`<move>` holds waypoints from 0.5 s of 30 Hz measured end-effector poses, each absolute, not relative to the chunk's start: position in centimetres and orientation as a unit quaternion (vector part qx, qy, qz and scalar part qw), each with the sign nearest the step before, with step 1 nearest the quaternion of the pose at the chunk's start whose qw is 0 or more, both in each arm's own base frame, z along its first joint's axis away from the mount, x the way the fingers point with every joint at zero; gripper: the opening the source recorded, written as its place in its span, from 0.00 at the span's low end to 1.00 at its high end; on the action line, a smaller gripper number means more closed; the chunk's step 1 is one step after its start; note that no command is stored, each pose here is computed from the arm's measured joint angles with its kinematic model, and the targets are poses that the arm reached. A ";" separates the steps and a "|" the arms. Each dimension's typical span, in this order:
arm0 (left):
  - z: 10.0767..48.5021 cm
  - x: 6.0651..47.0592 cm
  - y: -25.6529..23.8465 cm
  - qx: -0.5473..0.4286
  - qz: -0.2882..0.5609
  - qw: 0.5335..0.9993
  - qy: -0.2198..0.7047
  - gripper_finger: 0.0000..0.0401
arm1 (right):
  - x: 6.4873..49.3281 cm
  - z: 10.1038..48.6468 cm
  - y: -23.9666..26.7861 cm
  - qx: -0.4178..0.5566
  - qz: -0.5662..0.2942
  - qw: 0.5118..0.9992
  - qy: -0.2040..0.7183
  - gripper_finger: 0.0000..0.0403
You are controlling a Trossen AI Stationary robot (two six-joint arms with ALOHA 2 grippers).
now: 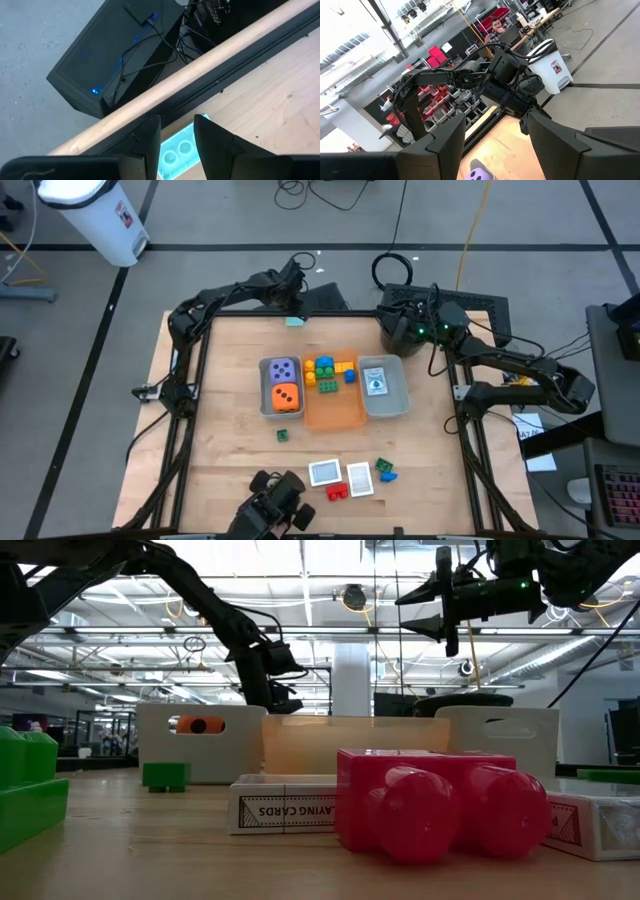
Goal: Pick & Place Toys
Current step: Put the light blue game piece into the orange bin
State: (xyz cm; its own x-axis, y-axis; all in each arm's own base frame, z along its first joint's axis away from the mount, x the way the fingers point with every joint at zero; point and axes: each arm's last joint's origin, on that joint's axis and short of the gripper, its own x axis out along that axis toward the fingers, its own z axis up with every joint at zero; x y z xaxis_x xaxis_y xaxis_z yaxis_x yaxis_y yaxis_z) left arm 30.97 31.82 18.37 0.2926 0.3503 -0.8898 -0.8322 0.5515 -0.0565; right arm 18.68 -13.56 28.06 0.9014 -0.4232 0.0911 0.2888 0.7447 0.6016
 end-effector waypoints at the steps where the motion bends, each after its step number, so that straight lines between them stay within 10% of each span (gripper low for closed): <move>1: 18.4 31.0 31.8 -0.268 0.390 0.758 0.449 0.30 | 18.7 28.1 -13.6 0.301 -0.192 0.927 -0.111 0.52; 15: 16.3 31.6 31.2 -0.288 0.379 0.740 0.476 0.30 | 18.7 28.1 -13.6 0.290 -0.193 0.931 -0.109 0.52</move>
